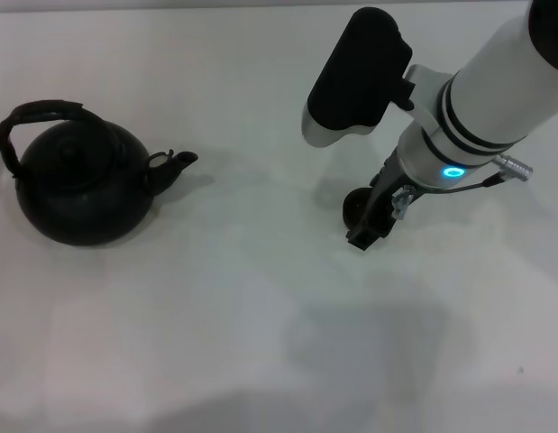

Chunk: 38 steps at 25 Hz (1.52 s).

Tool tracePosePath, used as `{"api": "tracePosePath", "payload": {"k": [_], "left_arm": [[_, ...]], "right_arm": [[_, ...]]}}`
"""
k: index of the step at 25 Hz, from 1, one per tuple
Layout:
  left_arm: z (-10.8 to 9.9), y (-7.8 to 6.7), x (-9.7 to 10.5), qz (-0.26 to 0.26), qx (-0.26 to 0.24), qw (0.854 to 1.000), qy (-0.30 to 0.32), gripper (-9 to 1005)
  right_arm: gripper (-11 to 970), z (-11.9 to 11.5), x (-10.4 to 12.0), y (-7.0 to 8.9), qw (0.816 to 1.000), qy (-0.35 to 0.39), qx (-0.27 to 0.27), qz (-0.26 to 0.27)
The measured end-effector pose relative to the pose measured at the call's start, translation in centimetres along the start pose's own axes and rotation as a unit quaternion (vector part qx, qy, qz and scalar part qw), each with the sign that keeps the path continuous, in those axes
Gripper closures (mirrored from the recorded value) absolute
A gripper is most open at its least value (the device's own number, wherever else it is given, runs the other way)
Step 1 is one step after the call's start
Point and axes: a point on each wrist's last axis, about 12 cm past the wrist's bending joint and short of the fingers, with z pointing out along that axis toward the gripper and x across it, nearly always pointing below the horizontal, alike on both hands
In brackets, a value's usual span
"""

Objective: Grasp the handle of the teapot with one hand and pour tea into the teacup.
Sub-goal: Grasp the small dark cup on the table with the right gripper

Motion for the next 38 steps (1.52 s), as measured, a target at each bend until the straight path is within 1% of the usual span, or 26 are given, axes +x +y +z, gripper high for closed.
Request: {"api": "tracePosePath", "payload": {"k": [10,16,24,38], "left_arm": [[0.0,0.0,0.0,-0.001,-0.001,1.0,0.0,320],[0.0,0.0,0.0,-0.002,-0.001,1.0,0.0,321],[0.0,0.0,0.0,-0.002,-0.001,1.0,0.0,323],[0.1,0.0,-0.1,0.0,-0.001,1.0,-0.001,325]], "right_arm": [[132,0.2,-0.2,-0.2,1.0,0.002,0.0,-0.002],[131,0.3,-0.4,0.0,1.0,0.002,0.002,-0.011],[130,0.6,-0.4,0.1,1.0,0.003,-0.006,-0.009],[132,1.1,-0.3,-0.2,1.0,0.011,-0.005,-0.007]]}}
